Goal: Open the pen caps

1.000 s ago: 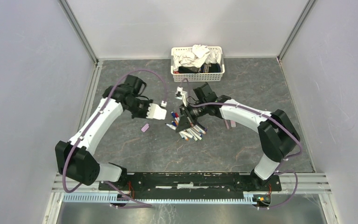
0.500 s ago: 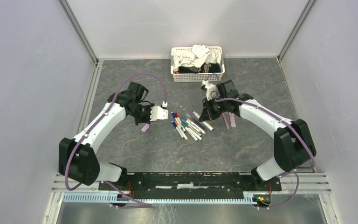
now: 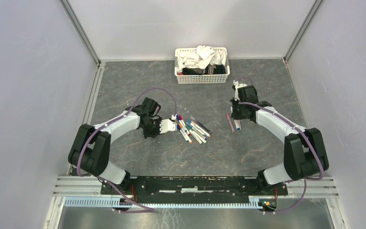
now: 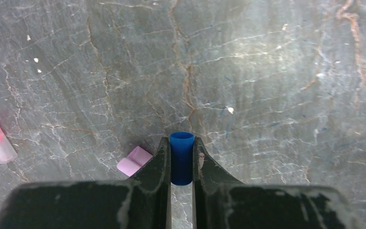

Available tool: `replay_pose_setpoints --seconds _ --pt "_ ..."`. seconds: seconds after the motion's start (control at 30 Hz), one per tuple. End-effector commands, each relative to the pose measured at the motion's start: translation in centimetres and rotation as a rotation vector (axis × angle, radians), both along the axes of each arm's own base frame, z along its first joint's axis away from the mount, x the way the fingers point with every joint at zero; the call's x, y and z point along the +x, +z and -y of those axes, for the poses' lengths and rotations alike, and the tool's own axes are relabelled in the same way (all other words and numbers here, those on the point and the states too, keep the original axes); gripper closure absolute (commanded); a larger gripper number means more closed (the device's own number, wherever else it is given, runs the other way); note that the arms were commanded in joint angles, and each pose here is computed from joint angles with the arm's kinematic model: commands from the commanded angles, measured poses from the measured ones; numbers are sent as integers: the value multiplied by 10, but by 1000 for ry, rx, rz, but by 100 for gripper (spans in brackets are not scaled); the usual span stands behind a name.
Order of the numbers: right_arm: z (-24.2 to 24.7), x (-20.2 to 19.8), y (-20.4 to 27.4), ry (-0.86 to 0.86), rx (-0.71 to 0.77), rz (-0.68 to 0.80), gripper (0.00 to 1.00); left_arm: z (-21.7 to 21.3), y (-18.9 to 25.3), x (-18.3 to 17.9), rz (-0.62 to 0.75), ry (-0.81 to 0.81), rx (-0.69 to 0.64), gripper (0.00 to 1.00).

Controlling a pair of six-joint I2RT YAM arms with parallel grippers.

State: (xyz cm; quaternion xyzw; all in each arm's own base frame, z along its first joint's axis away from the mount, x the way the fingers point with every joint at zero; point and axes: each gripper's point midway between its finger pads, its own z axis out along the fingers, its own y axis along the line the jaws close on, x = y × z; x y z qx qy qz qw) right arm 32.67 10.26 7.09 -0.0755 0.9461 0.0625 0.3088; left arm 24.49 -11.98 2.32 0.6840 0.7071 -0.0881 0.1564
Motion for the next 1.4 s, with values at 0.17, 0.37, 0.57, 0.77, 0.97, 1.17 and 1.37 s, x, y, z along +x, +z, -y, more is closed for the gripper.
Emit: replay_pose_setpoints --seconds 0.17,0.37,0.57,0.77,0.97,1.17,1.37 --pt "17 27 -15 -96 -88 35 100 1 -6 19 49 54 11 64" --pt "15 26 -27 -93 -79 13 98 9 14 22 61 53 -34 24" --pt "12 21 -34 -90 -63 -5 85 28 58 33 74 97 -133 0" --pt "15 16 -36 -88 -80 -6 73 44 107 49 106 153 -227 0" --pt "18 14 -32 -93 -86 1 71 47 146 59 156 209 -270 0" --pt "13 19 -13 -91 -101 51 71 44 165 60 200 226 -294 0" --pt "-35 28 26 10 -89 143 61 35 196 74 272 315 -324 0"
